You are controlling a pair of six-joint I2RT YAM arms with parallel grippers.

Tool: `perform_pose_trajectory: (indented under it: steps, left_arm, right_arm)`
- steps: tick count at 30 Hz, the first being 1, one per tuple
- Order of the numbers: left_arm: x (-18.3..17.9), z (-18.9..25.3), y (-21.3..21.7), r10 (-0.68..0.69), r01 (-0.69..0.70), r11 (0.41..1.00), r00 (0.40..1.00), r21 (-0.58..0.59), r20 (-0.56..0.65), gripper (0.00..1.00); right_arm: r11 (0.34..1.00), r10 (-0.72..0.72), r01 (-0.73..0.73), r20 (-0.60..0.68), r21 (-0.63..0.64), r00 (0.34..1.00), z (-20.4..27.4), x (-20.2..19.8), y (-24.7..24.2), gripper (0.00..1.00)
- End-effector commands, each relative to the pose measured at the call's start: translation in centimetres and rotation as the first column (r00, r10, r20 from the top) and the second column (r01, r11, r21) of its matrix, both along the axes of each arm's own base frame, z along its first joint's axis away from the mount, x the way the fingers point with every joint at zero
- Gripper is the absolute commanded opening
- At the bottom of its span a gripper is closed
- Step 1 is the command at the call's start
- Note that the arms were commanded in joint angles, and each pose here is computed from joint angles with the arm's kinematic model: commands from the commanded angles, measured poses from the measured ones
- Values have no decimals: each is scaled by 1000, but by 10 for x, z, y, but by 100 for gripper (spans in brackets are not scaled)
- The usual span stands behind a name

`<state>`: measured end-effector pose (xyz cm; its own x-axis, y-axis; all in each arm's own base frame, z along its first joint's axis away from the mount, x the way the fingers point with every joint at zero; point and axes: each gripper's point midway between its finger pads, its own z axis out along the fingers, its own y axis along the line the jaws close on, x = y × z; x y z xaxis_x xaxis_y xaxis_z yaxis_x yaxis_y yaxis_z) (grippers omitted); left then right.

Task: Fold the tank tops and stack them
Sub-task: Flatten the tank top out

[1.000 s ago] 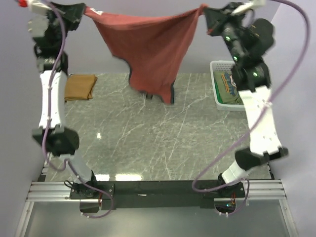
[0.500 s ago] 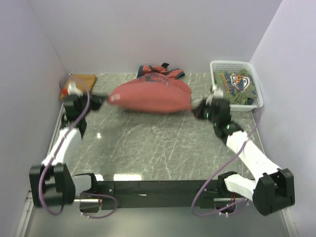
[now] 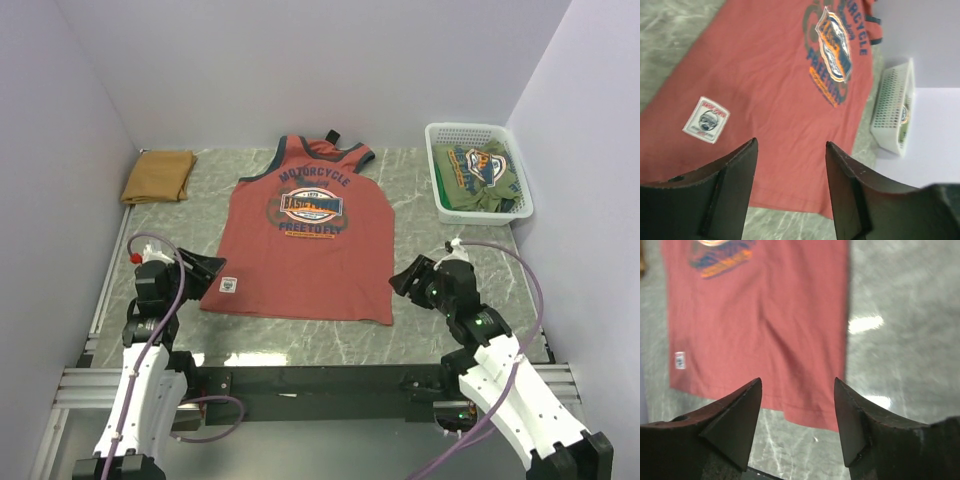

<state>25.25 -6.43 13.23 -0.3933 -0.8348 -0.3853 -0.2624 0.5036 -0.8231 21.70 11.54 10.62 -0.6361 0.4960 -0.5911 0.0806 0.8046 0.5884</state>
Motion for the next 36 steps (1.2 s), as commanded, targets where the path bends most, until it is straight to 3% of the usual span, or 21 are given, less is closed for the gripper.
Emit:
perform_pose_trajectory:
  steps: [1, 5, 7, 11, 17, 26, 27, 31, 34, 36]
  left_arm:
    - [-1, 4, 13, 38, -36, 995, 999, 89, -23, 61]
    - [0, -14, 20, 77, -63, 993, 987, 101, -138, 44]
    - [-1, -25, 29, 127, -101, 986, 970, 130, -206, 44]
    - [5, -29, 35, 170, -142, 980, 960, 136, -221, 45]
    - [12, -48, 32, 157, -123, 983, 948, 134, -278, 44]
    - [18, -45, 10, 130, -84, 980, 957, 183, -260, 46]
    - [19, -45, 9, 130, -83, 979, 956, 185, -261, 46]
    - [21, -45, 9, 140, -95, 979, 958, 183, -251, 44]
    - [23, -44, 9, 139, -93, 978, 959, 188, -245, 42]
    - [22, -46, 5, 127, -81, 979, 960, 188, -250, 35]
  right_arm:
    - [993, -113, 107, -151, -52, 982, -34, -14, -17, 66]
    - [985, -172, 166, -231, -47, 958, -55, -22, -20, 57]
    - [980, -200, 195, -267, -47, 943, -61, -28, -22, 57]
    - [975, -223, 217, -298, -51, 928, -67, -34, -22, 50]
    - [983, -184, 173, -344, -64, 921, -78, -44, -11, 46]
    - [991, -129, 110, -402, -71, 906, -102, -58, 16, 46]
    - [991, -127, 98, -418, -89, 900, -106, -62, 17, 43]
    - [987, -148, 111, -413, -113, 899, -103, -60, 12, 10]
    - [979, -186, 140, -364, -148, 913, -83, -53, 1, 0]
    - [970, -222, 174, -320, -172, 921, -60, -49, -10, 0]
